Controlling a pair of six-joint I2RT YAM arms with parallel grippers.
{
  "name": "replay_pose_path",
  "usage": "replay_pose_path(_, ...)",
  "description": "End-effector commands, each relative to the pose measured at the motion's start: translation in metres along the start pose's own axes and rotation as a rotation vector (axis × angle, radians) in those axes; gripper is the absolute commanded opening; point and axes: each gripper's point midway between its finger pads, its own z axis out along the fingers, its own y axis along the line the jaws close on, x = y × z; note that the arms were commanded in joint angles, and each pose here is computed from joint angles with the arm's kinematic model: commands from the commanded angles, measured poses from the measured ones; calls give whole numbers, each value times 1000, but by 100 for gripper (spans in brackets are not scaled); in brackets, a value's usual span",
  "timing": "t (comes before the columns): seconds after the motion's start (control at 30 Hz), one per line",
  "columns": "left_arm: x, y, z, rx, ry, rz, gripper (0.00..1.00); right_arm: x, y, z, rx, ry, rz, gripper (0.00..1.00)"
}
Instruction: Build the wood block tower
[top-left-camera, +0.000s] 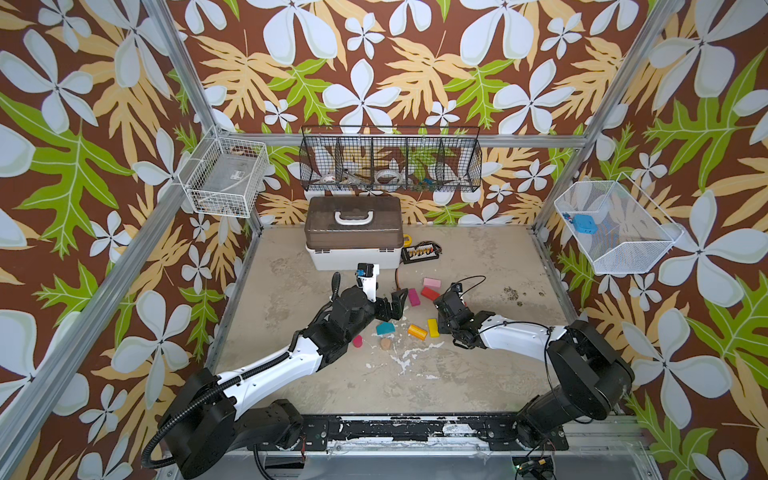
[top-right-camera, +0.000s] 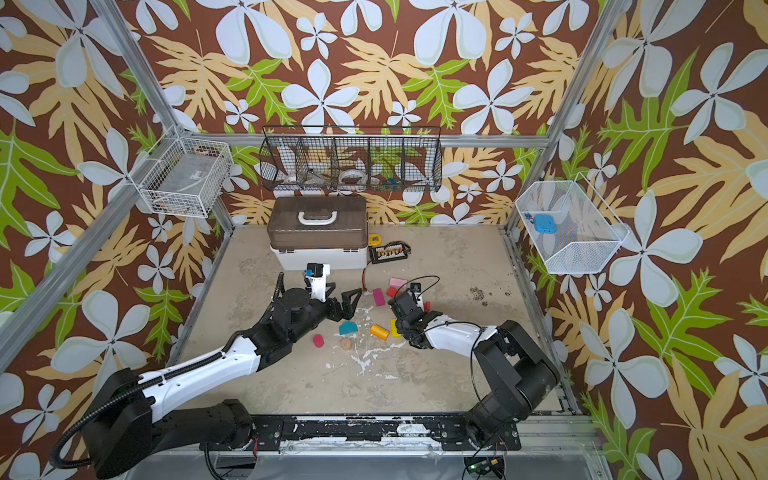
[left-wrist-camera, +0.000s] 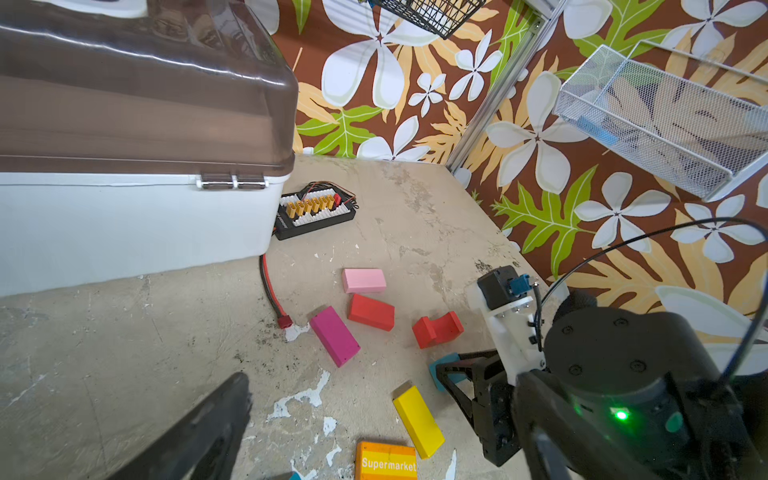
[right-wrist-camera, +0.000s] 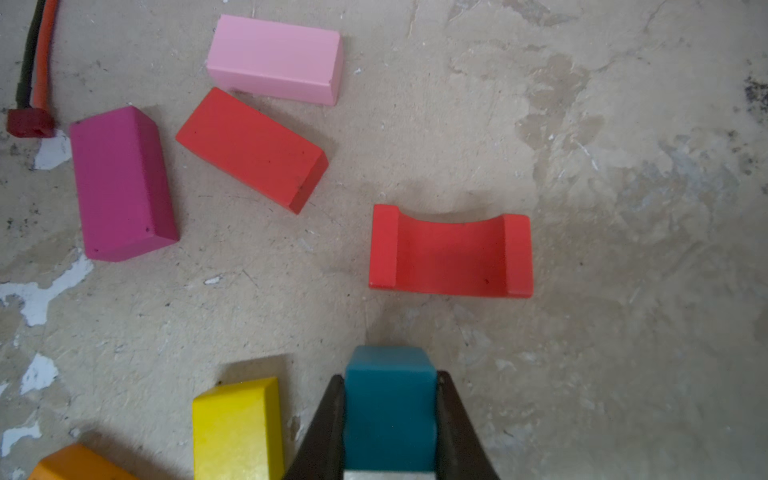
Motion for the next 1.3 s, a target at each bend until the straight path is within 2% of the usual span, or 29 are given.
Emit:
replay_pose_path(0.0,-2,3,-1,-18,-12,14,100,-3,1,2,3,-14,9,8)
replay_pose_path(1.27,-2,0,-1,-5,-7,14,100,-4,-11,11,32,-16,29,20)
